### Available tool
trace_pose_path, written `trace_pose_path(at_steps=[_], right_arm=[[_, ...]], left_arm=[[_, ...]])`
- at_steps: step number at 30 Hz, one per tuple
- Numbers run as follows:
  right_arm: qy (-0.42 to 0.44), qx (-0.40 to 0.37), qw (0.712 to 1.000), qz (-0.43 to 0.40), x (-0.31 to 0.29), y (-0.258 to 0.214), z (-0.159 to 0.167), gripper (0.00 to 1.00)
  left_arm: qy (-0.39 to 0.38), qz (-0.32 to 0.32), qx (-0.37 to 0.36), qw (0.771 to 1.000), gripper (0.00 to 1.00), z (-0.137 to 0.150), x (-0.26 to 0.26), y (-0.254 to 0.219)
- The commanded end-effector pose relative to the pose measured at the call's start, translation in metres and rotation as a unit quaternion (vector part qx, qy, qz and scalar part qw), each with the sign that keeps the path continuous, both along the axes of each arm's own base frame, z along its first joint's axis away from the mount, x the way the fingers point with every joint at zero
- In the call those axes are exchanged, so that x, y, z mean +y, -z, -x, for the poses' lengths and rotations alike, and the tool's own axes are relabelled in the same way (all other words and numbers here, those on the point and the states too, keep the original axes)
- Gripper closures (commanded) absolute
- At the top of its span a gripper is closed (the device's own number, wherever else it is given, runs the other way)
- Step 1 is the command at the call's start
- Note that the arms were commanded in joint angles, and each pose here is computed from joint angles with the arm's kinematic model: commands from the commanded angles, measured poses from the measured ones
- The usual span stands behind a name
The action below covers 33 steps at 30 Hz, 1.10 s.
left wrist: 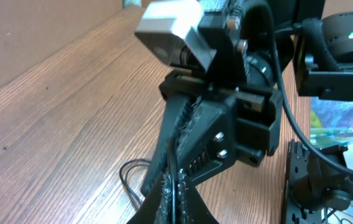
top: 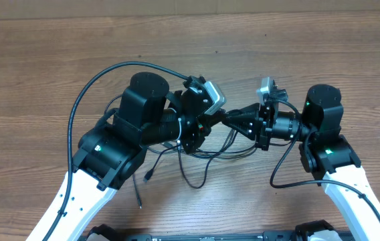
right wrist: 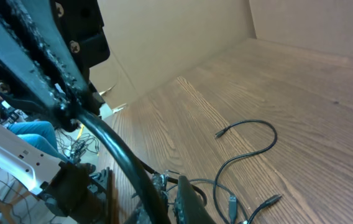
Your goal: Untangle cables
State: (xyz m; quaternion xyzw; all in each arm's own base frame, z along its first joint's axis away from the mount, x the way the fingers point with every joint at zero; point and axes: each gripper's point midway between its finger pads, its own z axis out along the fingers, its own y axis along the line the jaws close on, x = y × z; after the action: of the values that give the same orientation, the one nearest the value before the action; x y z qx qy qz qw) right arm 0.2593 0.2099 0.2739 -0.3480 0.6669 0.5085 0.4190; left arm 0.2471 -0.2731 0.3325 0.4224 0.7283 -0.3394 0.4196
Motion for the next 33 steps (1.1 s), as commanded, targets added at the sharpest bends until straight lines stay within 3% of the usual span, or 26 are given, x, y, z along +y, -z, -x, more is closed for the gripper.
trace_pose_path(at_steps=[1, 2, 6, 7, 8, 15, 22, 33], right_arm=[[0.009, -0.001, 1.000, -0.002, 0.000, -0.009, -0.002, 0.96], [0.013, 0.005, 1.000, -0.002, 0.000, -0.009, -0.003, 0.96], [0.061, 0.049, 0.997, -0.003, -0.004, -0.005, -0.017, 0.96], [0.072, 0.058, 0.996, -0.003, -0.005, -0.005, -0.020, 0.96], [0.084, 0.065, 0.994, -0.005, -0.007, -0.005, -0.023, 0.96], [0.159, 0.075, 0.983, -0.047, -0.016, -0.027, -0.049, 0.96], [0.229, 0.034, 0.970, -0.073, -0.032, -0.072, -0.073, 0.96], [0.382, -0.059, 0.910, -0.149, -0.114, -0.175, -0.106, 0.96]], left_arm=[[0.018, 0.012, -0.012, 1.000, 0.95, 0.003, -0.003, -0.011], [0.018, 0.011, -0.010, 1.000, 0.90, 0.003, -0.003, -0.010], [0.018, 0.002, 0.004, 1.000, 0.18, 0.006, -0.001, -0.004], [0.017, 0.001, 0.005, 1.000, 0.05, 0.006, 0.000, -0.003], [0.017, 0.000, 0.006, 1.000, 0.00, 0.006, 0.000, -0.002], [0.003, -0.024, 0.027, 0.999, 0.00, 0.008, 0.006, 0.011], [-0.014, -0.041, 0.033, 0.999, 0.01, 0.005, 0.012, 0.018], [-0.016, -0.042, 0.033, 0.998, 0.00, 0.004, 0.012, 0.018]])
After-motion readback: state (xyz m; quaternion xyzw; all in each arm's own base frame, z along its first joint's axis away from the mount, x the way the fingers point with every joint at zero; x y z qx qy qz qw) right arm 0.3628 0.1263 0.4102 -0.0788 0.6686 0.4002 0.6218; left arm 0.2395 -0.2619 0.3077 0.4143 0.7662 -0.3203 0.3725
